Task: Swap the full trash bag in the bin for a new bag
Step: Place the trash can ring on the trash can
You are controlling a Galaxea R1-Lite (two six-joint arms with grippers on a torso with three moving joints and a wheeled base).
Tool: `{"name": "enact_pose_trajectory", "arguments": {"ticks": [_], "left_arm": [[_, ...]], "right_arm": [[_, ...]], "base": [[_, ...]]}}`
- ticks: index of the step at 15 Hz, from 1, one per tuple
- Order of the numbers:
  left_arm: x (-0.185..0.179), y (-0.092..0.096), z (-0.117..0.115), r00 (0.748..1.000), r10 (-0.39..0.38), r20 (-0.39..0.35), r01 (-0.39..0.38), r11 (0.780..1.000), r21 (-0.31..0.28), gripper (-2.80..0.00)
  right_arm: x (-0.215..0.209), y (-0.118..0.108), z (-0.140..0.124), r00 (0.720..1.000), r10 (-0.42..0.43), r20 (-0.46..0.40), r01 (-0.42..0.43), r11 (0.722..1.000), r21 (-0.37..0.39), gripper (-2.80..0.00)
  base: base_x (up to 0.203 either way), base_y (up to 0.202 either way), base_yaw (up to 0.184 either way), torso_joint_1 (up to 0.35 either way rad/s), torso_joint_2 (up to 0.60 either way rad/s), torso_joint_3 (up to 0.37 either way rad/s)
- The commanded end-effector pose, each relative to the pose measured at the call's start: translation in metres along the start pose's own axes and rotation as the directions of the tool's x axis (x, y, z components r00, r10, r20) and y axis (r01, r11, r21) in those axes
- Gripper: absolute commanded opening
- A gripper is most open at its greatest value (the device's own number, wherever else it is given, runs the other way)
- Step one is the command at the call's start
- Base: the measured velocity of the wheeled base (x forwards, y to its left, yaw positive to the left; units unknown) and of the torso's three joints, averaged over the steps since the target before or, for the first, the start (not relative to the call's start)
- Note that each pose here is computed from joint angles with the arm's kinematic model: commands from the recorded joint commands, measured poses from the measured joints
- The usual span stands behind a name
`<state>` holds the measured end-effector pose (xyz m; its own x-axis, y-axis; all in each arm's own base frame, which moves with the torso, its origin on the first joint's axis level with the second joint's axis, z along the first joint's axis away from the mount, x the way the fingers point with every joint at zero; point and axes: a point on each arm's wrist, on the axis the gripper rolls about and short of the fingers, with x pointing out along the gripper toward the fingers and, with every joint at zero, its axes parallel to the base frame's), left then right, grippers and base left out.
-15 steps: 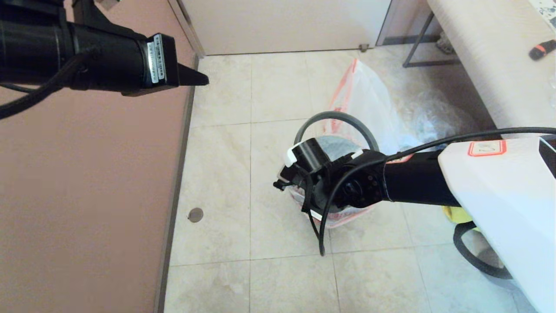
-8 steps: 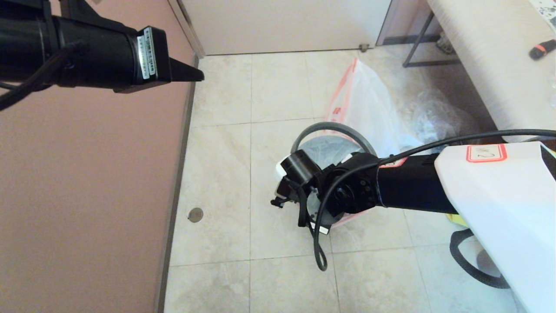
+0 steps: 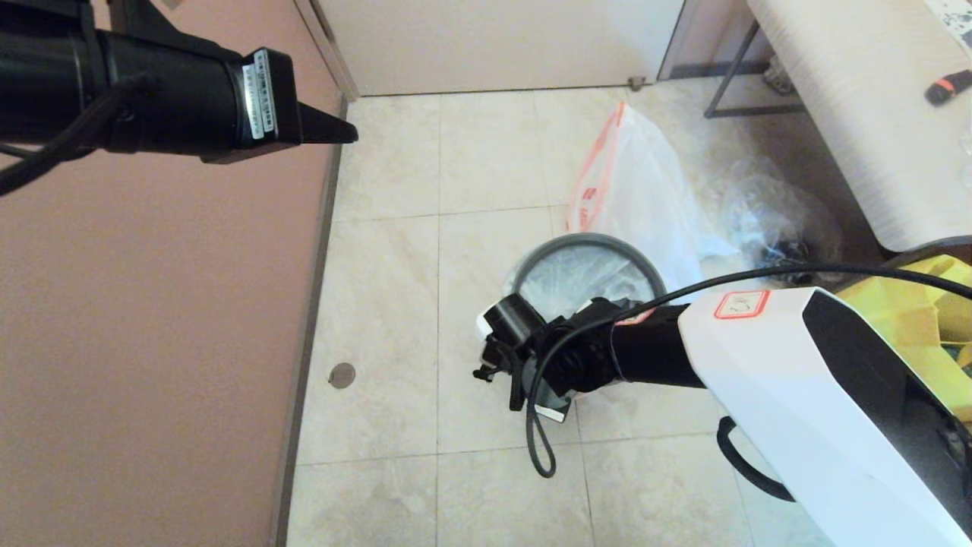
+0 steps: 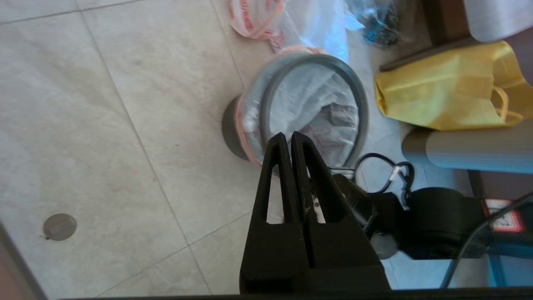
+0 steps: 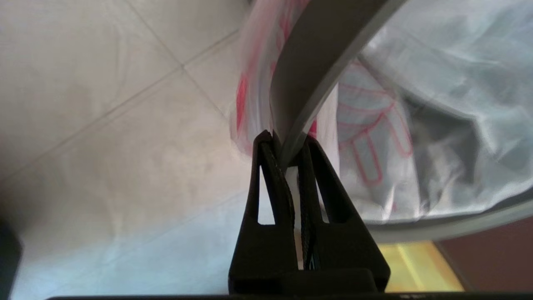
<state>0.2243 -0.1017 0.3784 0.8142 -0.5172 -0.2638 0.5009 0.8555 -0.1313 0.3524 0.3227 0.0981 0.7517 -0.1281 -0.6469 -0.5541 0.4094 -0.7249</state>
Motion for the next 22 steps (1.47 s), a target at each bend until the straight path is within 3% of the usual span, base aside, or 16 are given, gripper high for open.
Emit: {"name": "enact_pose_trajectory", "arguments": {"ticks": [1,7,13,22], "left_arm": [[0.001,-0.003,-0.002,1.000,-0.011,-0.011,0.011,1.000,0.001,-2.80],[0.001,-0.005,-0.003,1.000,-0.019,-0.014,0.019,1.000,0.005,-2.80],[-0.002,-0.005,-0.003,1.000,-0.019,-0.009,0.019,1.000,0.004,-2.80],[-0.003,-0.006,-0.003,1.000,-0.021,-0.008,0.021,1.000,0.004,-2.80]], "right_arm": [[0.031,0.010,-0.002,1.000,-0.011,-0.018,0.011,1.000,0.005,-2.80],[0.014,-0.015,-0.004,0.999,-0.040,0.008,0.039,0.998,0.047,-2.80],[-0.019,-0.008,-0.008,0.998,-0.007,-0.057,0.003,0.998,-0.068,-2.80],[-0.030,-0.047,-0.003,0.993,-0.106,0.056,0.106,0.994,0.004,-2.80]], "base": [[0.000,0.000,0.000,0.000,0.00,0.000],[0.000,0.000,0.000,0.000,0.00,0.000],[0.000,0.000,0.000,0.000,0.00,0.000],[0.000,0.000,0.000,0.000,0.00,0.000]]}}
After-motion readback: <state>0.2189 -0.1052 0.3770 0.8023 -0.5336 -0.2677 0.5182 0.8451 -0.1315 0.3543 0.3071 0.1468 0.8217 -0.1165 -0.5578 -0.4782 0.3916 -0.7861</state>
